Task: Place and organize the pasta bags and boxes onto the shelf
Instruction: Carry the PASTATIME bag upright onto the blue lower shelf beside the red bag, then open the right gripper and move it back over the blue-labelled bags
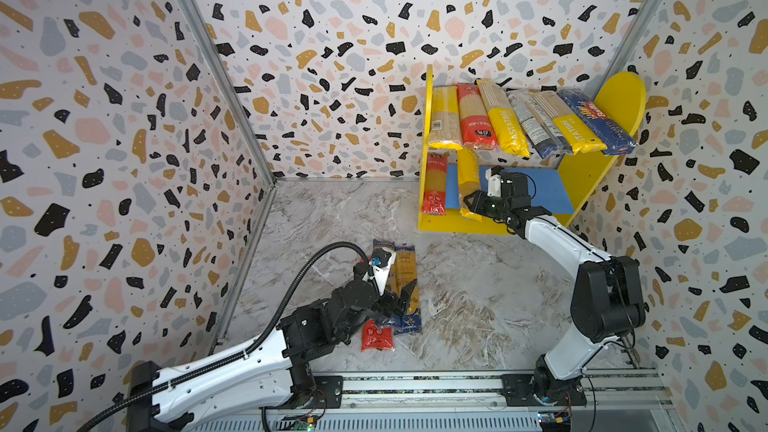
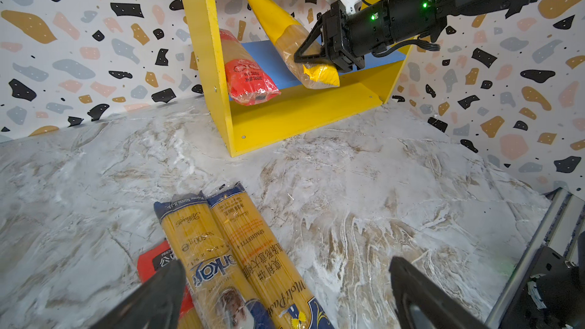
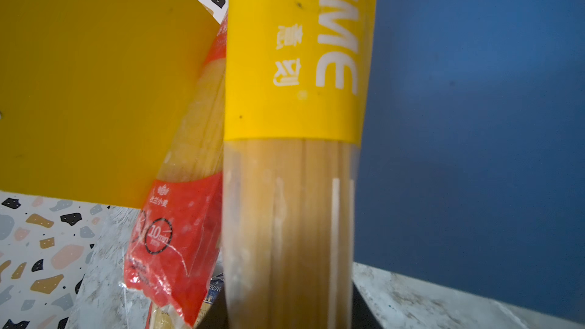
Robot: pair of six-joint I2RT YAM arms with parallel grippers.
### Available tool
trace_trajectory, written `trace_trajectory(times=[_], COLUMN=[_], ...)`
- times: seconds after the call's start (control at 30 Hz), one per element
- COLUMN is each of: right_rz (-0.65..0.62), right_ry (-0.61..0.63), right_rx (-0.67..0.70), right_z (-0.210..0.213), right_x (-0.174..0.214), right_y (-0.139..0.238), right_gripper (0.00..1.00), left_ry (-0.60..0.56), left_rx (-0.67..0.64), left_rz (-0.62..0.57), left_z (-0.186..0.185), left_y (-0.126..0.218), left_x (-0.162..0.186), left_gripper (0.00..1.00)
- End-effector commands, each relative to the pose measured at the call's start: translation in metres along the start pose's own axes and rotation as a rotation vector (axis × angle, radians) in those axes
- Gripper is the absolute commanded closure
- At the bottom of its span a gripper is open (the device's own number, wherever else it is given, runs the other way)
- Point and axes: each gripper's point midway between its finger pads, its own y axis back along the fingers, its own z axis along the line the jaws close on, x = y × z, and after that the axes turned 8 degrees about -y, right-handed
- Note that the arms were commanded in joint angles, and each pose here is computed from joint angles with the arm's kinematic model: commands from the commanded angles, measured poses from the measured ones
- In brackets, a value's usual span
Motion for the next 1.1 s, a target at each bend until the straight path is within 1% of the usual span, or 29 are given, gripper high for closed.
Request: trace_trajectory(times=[0.0, 0.03, 0.1, 0.13, 0.2, 0.4, 0.53, 0.63, 0.93, 1.07], right_rz=[-0.171, -0.165, -0.154, -0.152, -0.157, -0.159, -0.141, -0.132, -0.054, 0.002], right_ry=[0.103, 0.104, 0.098, 0.096, 0.085, 0.081, 0.067, 0.072, 0.110, 0.122], right_rx=[-0.126, -0.125, -0.119, -0.118, -0.103, -0.106, -0.104, -0.094, -0.061, -0.063], right_z=[0.056, 0.056, 0.055, 0.055, 0.052, 0.054, 0.051, 0.052, 0.060, 0.066], right_x=[-0.056, -0.054, -0.052, -0.051, -0.052, -0.044, -0.024, -0.003, 0.074, 0.117], right_y=[0.022, 0.020, 0.018, 0.018, 0.020, 0.036, 0.051, 0.065, 0.103, 0.118], right_gripper=[0.52, 0.46, 0.30, 0.25, 0.21, 0.19, 0.19, 0.19, 0.19, 0.19], left_ry=[0.008, 0.011, 0.012, 0.014, 0.017, 0.037, 0.052, 0.068, 0.122, 0.159], left_rx=[-0.007, -0.007, -0.005, -0.007, -0.008, -0.014, -0.020, -0.024, -0.035, -0.110], left_rz=[-0.018, -0.019, -0.019, -0.020, -0.021, -0.027, -0.031, -0.033, -0.023, 0.001], left_z=[0.001, 0.002, 0.002, 0.002, 0.003, 0.005, 0.008, 0.009, 0.013, 0.026], left_y=[0.002, 0.002, 0.003, 0.003, 0.004, 0.007, 0.009, 0.011, 0.012, 0.013], left_x=[-0.002, -0.002, -0.002, -0.003, -0.002, -0.002, 0.000, 0.002, 0.011, 0.024], left_gripper=[0.01, 0.01, 0.01, 0.01, 0.00, 0.01, 0.01, 0.01, 0.01, 0.00])
